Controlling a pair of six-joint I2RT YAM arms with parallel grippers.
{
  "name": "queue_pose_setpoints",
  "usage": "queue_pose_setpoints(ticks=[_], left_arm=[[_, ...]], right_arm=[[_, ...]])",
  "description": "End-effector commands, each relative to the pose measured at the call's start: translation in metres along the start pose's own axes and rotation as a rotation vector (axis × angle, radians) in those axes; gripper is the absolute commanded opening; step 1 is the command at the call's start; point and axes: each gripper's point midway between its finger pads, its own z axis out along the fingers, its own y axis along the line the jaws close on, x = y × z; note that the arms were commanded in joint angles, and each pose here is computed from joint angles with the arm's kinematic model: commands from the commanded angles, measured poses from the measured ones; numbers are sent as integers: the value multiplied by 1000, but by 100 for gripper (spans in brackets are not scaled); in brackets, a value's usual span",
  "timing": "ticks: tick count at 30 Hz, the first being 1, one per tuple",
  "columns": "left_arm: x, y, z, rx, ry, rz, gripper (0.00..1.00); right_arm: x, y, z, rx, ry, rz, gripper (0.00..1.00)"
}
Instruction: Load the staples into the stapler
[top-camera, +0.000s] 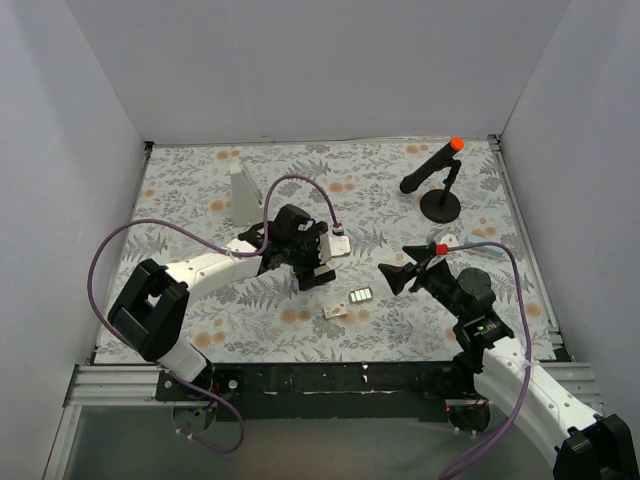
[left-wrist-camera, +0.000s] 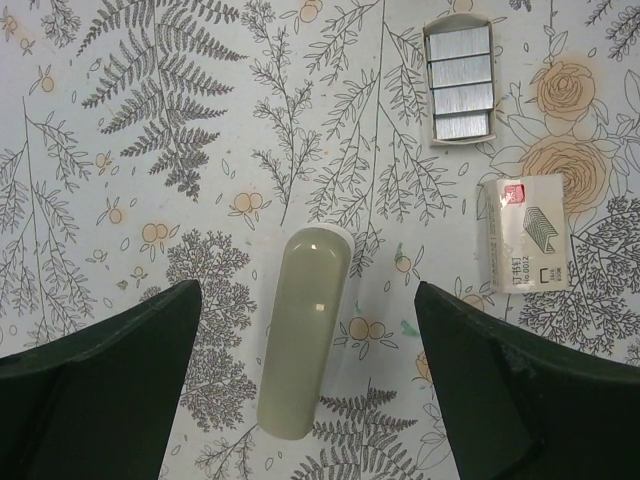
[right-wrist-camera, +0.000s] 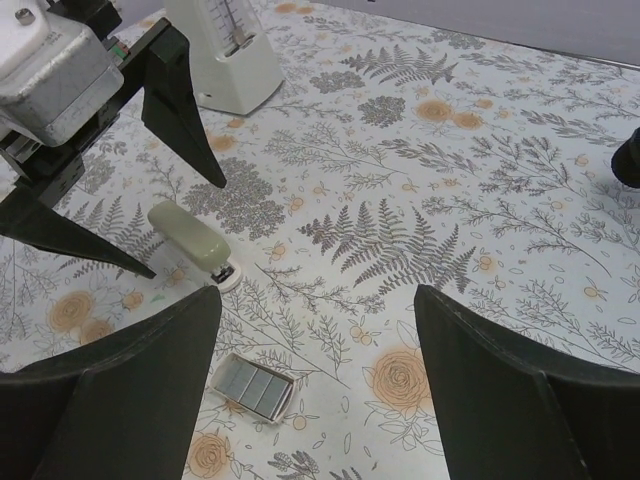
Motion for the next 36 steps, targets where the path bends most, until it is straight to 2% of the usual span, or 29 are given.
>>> queue_pose_setpoints(ticks=[1,5,12,23,36], left_arm=[[-16,7,-2,24,-38,71,88],[-19,2,8,82,-50,50,84],[-4,2,26,149,35,17,69],[6,6,32,163,73,10,64],[5,4,37,193,72,2,53]], right_arm=[[-20,-6,-2,48,-108,18,85],[-20,-7,-4,54,-127,27,85],[-18,-7,-4,52,-119,29,84],[-18,-8,-4,62,-119,25,83],[-17,-8,-2,59,-108,24,83]])
